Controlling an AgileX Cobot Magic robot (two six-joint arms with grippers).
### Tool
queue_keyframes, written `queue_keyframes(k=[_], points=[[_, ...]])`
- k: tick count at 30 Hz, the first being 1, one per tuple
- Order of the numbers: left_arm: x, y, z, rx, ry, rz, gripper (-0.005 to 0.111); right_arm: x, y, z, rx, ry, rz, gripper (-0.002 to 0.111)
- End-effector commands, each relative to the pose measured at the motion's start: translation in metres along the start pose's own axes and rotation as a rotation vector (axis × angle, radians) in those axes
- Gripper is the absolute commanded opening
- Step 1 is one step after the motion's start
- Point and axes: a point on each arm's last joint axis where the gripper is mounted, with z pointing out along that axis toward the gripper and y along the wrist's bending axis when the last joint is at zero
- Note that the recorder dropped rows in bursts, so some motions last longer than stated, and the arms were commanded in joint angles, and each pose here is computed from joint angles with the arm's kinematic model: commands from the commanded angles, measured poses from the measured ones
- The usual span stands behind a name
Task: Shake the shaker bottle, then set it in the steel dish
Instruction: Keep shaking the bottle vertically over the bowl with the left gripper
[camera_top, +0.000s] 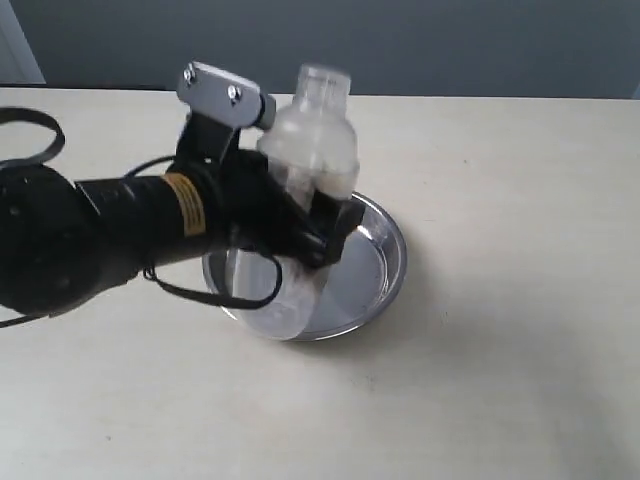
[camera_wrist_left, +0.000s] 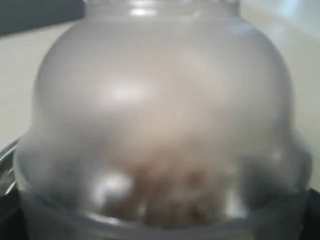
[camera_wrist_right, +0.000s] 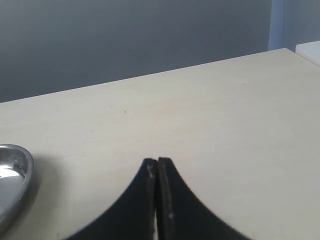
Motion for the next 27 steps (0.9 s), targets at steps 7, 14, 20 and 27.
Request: queue_keyframes(k=[7,14,20,27], points=[[0.001,0.007,0.0,-0.04,-0.036,-0.022,0.0,-0.001,0.0,0.0,0.002,-0.013,-0.004,-0.001],[-0.096,-0.018,-0.053,0.05,-0.406,0.093,0.0,-0.001,0.0,0.0,0.002,-0.013,-0.004,-0.001],[-0.062,-0.009,-0.024,0.039,-0.262,0.014,0.0,-0.001,0.0,0.0,0.002,-0.013,-0.004,-0.001],[-0.034,-0.005,-0.013,0.008,-0.088,0.089,0.0,-0.001,0.0,0.0,0.002,-0.013,-0.004,-0.001]])
